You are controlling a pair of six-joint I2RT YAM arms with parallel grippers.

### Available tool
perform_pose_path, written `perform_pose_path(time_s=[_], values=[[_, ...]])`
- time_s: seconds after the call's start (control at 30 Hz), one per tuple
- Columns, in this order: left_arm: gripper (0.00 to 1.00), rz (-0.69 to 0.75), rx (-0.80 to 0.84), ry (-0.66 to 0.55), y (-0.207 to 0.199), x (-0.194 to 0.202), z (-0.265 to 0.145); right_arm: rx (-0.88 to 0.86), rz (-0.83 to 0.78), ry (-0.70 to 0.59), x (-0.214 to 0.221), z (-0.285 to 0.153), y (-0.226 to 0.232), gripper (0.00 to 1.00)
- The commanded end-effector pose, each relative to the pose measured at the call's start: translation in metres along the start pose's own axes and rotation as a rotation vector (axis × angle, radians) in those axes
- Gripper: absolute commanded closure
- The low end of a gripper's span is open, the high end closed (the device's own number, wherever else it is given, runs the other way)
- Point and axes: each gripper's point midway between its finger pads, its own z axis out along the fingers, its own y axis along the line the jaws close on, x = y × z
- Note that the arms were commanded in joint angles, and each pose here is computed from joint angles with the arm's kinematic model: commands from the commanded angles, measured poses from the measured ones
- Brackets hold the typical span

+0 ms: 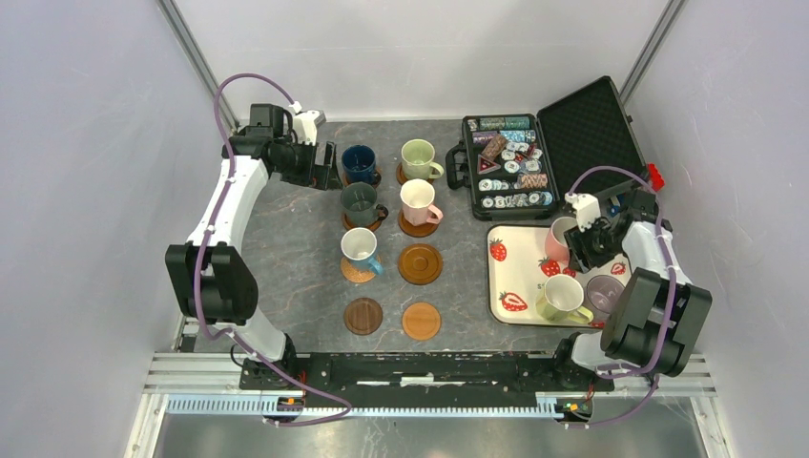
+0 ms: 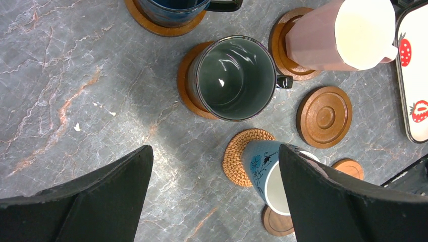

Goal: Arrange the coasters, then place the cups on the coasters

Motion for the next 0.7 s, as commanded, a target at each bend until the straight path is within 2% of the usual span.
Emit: perform_pose_path(time_s=[0.0,0.1,0.2,0.33,0.37,0.67], values=[[0.00,0.000,-0.003,-0.055,-0.002,-0.020,-0.003,0.085,-0.005,-0.070,-0.020,0.000,-0.022,0.47],[0.00,-0.004,0.002,-0.052,-0.003,-0.019,-0.002,0.091,-0.020,-0.083,-0.025,0.000,-0.026,0.56],[0.00,0.000,-0.001,-0.054,-0.003,-0.020,-0.003,0.074,-0.055,-0.083,-0.028,-0.005,-0.024,0.71],[0.00,0.004,-0.005,-0.058,-0.003,-0.020,-0.005,0.076,-0.097,-0.110,-0.042,-0.021,-0.024,0.98],[0.00,0.003,-0.006,-0.058,-0.003,-0.019,-0.006,0.078,-0.106,-0.122,-0.048,-0.026,-0.024,1.00],[0.00,-0.002,-0.013,-0.094,-0.007,-0.022,-0.014,0.117,-0.134,-0.292,-0.126,-0.076,-0.004,1.00]])
